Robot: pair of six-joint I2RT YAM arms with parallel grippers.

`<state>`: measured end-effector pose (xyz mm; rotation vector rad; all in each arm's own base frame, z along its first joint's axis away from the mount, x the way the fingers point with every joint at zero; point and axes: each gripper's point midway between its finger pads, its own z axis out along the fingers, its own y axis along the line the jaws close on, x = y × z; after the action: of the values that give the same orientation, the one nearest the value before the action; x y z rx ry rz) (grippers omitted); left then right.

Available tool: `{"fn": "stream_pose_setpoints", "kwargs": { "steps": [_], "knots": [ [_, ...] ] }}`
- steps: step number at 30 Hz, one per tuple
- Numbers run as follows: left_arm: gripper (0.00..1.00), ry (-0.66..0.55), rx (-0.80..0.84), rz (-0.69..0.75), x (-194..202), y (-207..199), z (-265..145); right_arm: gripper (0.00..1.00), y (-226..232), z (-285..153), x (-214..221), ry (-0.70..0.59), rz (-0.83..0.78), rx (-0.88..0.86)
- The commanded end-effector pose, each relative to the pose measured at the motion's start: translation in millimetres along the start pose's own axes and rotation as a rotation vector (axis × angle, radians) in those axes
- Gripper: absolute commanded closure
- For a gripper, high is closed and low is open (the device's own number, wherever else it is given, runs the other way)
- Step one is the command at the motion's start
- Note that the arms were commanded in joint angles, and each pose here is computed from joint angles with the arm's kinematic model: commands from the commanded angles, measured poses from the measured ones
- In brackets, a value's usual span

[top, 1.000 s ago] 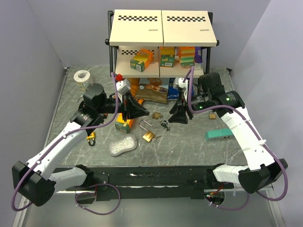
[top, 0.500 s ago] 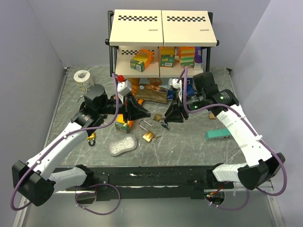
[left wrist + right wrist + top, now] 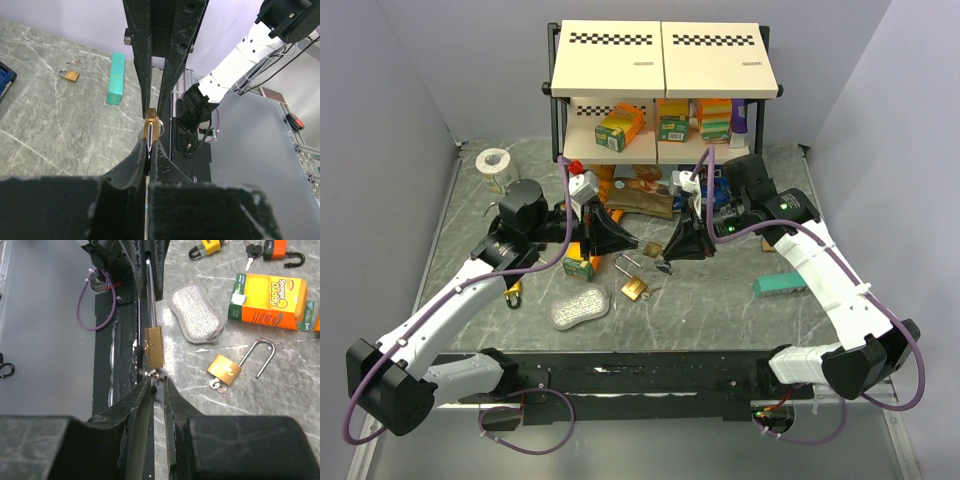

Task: Lock with the key
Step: Lock the lock, then place the key at the center of the board.

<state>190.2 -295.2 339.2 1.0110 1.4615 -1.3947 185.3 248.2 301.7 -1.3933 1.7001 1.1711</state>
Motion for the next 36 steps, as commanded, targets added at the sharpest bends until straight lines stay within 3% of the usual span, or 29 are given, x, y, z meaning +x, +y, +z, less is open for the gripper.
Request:
{"fn": "stream_pose_setpoints", "kwargs": {
  "steps": [1, 6, 8, 17, 26, 34, 36],
  "knots": [
    [0.99, -0.021, 0.04, 0.059, -10, -7, 2, 0.78, 16, -5, -19, -0.042, -0.091, -0.041],
    [0.99, -0.02, 0.04, 0.052, -9, -4, 3, 0.89, 21, -3, -21, -0.048, -0.112, -0.059],
    [0.99, -0.022, 0.039, 0.047, -8, -4, 4, 1.0, 23, -3, -21, -0.047, -0.116, -0.064],
    [0.99, -0.024, 0.018, 0.042, -11, 2, -2, 1.0, 2, -14, 0, -0.021, -0.06, 0.036],
    [0.99, -0.068, -0.066, 0.011, -19, 30, -19, 1.0, -47, -47, 74, 0.075, 0.065, 0.196],
    [0.99, -0.04, -0.127, 0.012, -6, 41, -22, 1.0, -152, -100, 169, 0.263, 0.335, 0.646],
    [0.99, -0.03, -0.139, 0.012, -2, 45, -23, 1.0, -164, -107, 185, 0.309, 0.358, 0.685]
  ]
}}
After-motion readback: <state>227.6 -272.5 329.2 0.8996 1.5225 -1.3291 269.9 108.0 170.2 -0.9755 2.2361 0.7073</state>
